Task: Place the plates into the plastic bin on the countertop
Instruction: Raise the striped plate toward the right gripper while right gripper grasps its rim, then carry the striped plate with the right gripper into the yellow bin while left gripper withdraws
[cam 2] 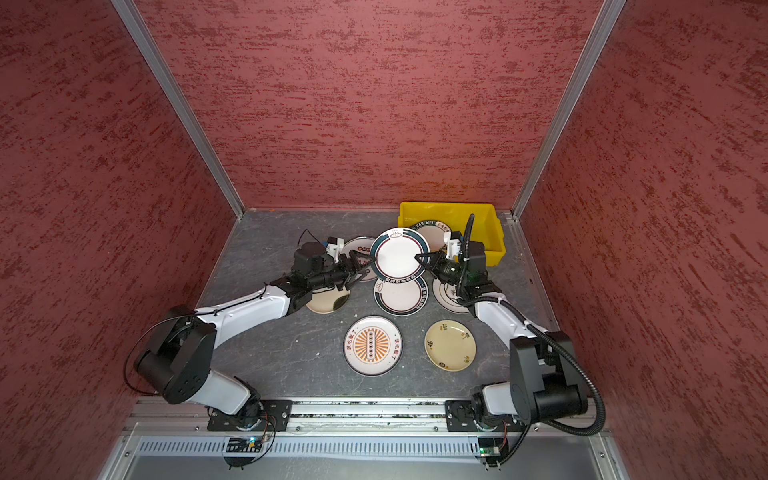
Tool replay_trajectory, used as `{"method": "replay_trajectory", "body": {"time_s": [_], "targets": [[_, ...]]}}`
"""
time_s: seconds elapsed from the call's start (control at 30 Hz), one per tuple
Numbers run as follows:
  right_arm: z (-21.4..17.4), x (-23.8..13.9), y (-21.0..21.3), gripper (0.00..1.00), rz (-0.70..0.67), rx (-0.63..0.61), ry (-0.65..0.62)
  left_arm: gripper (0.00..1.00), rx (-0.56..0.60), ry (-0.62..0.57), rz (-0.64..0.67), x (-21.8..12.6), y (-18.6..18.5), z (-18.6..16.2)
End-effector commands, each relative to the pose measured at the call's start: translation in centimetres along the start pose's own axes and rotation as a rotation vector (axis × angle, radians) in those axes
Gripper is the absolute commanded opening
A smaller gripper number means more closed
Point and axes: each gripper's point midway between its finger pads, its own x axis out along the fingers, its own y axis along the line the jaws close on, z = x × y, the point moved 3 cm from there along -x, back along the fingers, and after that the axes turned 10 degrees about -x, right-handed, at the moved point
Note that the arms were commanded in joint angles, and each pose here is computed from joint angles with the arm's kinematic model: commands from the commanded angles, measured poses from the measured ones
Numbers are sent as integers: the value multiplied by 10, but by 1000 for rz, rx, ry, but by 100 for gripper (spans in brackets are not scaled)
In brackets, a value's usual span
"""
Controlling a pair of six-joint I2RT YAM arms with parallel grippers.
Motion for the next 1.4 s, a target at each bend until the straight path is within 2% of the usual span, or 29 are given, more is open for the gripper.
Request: {"method": "replay_trajectory", "body": {"time_s": [0.0,0.1,0.17,0.57,0.73,0.87,1.13,1.37], "targets": [[18,1,20,0,53,-32,-33,91,17,-44,-38,-22,-3,9],[23,1,21,0,31,-48,-40,99,33,-102,-39,-42,1,18],[28,1,23,0,15,-61,-48,100,42,-133,-37,-55,1,23],[45,3,25,0,-38,-76,-78,99,85,-247,-39,-118,16,48],[59,3,24,0,-77,-96,-93,99,86,-252,-34,-127,26,53],[84,-5,20,0,-141,-134,-147,99,72,-252,-37,-130,29,54],[147,-10,-20,0,-399,-215,-237,99,38,-269,-4,-135,36,52],[172,5,-55,0,-516,-222,-250,99,25,-283,-22,-144,31,45]]}}
